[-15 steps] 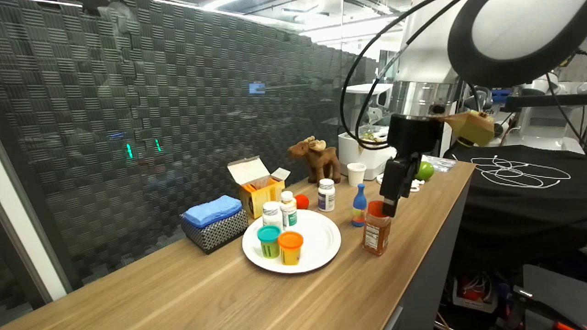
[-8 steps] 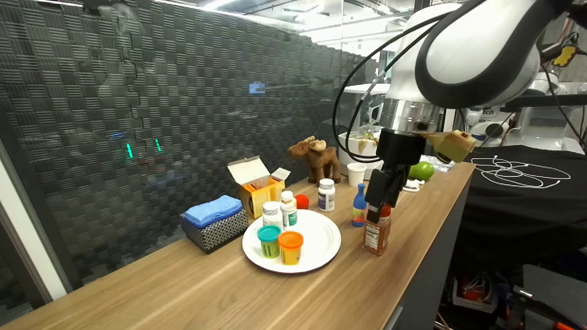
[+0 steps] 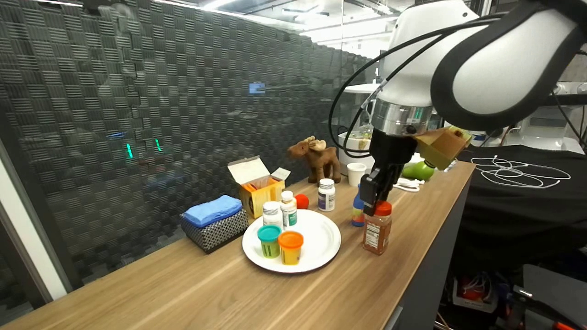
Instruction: Put all the containers and the orange plushie that are around the white plate on the white plate
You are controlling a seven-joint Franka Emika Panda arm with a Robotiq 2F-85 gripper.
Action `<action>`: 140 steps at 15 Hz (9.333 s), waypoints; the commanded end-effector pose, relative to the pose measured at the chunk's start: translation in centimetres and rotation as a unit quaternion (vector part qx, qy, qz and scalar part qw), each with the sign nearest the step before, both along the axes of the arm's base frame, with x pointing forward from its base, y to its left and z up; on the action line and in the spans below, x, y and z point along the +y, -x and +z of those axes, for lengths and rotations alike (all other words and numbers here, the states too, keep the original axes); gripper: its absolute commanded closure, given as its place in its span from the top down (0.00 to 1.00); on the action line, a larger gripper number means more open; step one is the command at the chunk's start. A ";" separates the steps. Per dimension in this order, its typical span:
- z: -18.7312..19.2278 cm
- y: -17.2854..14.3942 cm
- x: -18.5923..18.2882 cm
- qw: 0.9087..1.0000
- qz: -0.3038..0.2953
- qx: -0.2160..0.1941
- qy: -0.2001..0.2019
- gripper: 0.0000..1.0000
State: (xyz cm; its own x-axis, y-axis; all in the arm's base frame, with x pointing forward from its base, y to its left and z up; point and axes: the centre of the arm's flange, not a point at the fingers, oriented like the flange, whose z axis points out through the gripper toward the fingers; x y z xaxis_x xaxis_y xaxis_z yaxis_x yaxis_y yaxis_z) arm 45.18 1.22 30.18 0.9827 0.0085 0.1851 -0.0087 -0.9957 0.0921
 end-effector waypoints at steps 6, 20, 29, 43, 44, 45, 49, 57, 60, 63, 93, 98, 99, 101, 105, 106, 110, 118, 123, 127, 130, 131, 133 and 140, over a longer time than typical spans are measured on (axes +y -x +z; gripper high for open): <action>1.3 0.3 2.9 0.998 -0.048 0.004 0.044 0.25; 3.8 -11.1 11.4 0.999 -0.026 -0.032 0.014 0.24; 3.1 -14.1 8.9 0.999 -0.021 -0.028 0.015 0.24; 1.8 -13.1 12.3 1.000 0.012 -0.021 -0.011 0.24; 1.7 -13.0 12.7 1.000 0.015 -0.021 -0.009 0.24; 1.4 -13.0 13.1 1.000 0.018 -0.022 -0.007 0.24; 0.8 -12.6 13.8 0.999 0.029 -0.026 -0.001 0.24; 1.8 -11.2 13.2 0.998 0.017 -0.053 0.021 0.97; 4.1 -10.3 12.0 0.996 -0.007 -0.085 0.028 1.00; 5.5 -10.7 9.2 0.996 -0.018 -0.086 0.027 1.00; -1.9 -17.0 -4.0 0.997 0.020 0.026 0.069 0.25; -0.4 -13.4 0.9 0.994 0.015 0.005 0.112 0.22; 0.0 -12.6 1.8 0.993 0.014 0.002 0.118 0.22; 0.6 -11.2 3.2 0.993 0.000 -0.008 0.118 0.22; 2.7 -8.2 5.9 0.993 -0.030 -0.032 0.108 0.21; 3.3 -7.4 6.5 0.994 -0.031 -0.031 0.096 0.21; 4.4 -4.7 9.3 0.999 -0.015 -0.007 0.041 0.21; 2.2 -4.3 9.9 0.999 -0.002 0.031 -0.028 0.20; 1.3 -5.5 8.6 0.998 0.001 0.039 -0.052 0.20; 0.2 -6.2 9.0 0.997 0.012 0.043 -0.056 0.20; -0.2 -6.9 9.5 0.998 0.010 0.022 -0.049 0.20; -0.2 -7.1 9.7 0.999 0.013 0.016 -0.048 0.20; -0.3 -7.4 10.1 0.999 0.018 0.010 -0.051 0.20; -2.8 -7.4 10.8 0.999 0.035 0.016 -0.030 0.20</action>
State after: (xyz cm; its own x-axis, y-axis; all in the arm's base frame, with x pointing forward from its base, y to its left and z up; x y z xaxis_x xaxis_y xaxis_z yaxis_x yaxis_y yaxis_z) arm 52.10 11.25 28.09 0.9884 0.0620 0.1384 0.0600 -0.9980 0.0185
